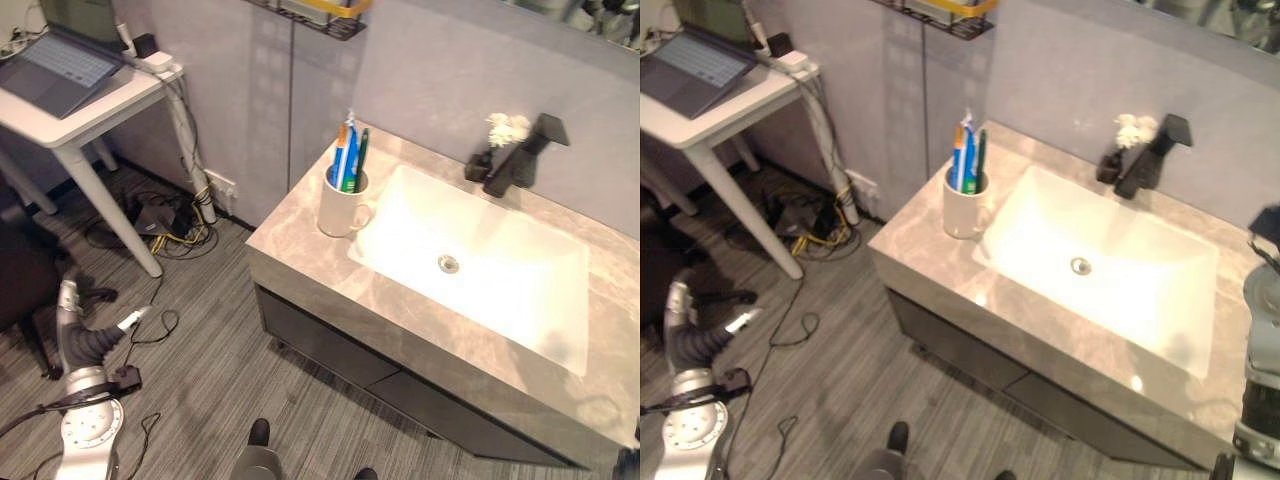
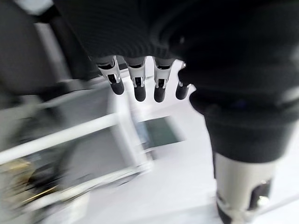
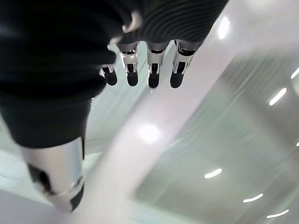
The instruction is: Put brush and paste in cup on sink, flatten towel.
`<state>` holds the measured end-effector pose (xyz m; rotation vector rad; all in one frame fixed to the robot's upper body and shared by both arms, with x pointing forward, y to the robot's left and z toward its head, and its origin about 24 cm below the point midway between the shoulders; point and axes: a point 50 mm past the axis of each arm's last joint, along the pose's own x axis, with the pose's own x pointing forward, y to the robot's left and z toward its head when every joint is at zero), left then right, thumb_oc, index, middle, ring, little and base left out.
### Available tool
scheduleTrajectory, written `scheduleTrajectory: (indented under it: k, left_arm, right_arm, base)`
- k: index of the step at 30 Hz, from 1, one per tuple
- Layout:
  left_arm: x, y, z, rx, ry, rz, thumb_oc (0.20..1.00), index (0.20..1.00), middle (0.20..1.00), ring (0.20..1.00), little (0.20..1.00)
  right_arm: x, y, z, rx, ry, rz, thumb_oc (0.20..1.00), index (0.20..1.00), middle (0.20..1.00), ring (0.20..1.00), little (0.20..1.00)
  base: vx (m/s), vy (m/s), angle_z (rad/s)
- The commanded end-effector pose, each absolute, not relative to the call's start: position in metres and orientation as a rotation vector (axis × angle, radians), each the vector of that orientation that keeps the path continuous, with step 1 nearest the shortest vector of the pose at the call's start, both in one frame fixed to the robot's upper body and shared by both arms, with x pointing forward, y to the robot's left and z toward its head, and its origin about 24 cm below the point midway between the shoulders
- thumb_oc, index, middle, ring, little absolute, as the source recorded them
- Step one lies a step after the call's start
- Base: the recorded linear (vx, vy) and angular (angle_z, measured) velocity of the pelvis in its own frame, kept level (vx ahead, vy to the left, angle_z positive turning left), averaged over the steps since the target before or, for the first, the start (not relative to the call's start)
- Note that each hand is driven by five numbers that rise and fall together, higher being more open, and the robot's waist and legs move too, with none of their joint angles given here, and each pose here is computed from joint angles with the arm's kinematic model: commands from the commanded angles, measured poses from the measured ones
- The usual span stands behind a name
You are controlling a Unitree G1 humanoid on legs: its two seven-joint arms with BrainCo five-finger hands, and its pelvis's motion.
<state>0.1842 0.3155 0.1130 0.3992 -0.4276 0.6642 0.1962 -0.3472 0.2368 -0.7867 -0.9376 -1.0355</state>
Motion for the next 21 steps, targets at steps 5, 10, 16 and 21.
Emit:
scheduleTrajectory:
  k: [5,10,16,21]
  left_arm:
    - [0.184,0.287,0.178,0.337,-0.845,0.552,1.000,1.000,1.000,1.000,1.000]
    - [0.194,0.273,0.185,0.309,-0.859,0.408,1.000,1.000,1.000,1.000,1.000]
    - [0.198,0.269,0.173,0.321,-0.779,0.344,1.000,1.000,1.000,1.000,1.000]
    - [0.195,0.268,0.158,0.275,-0.715,0.360,0.200,0.200,0.200,0.200,0.200]
  right_arm:
    - [0.144,-0.408,0.135,-0.598,-0.457,-1.413,1.000,1.000,1.000,1.000,1.000]
    - [0.119,-0.418,0.073,-0.459,-0.197,-1.561,1.000,1.000,1.000,1.000,1.000]
    - [0.094,-0.419,0.035,-0.377,-0.030,-1.643,1.000,1.000,1.000,1.000,1.000]
    - [0.078,-0.403,-0.014,-0.289,0.208,-1.578,1.000,1.000,1.000,1.000,1.000]
  base:
    - [-0.01,-0.028,-0.34]
    - [-0.01,-0.036,-0.24]
    - [-0.01,-0.013,-0.08]
    - [0.00,0.007,-0.08]
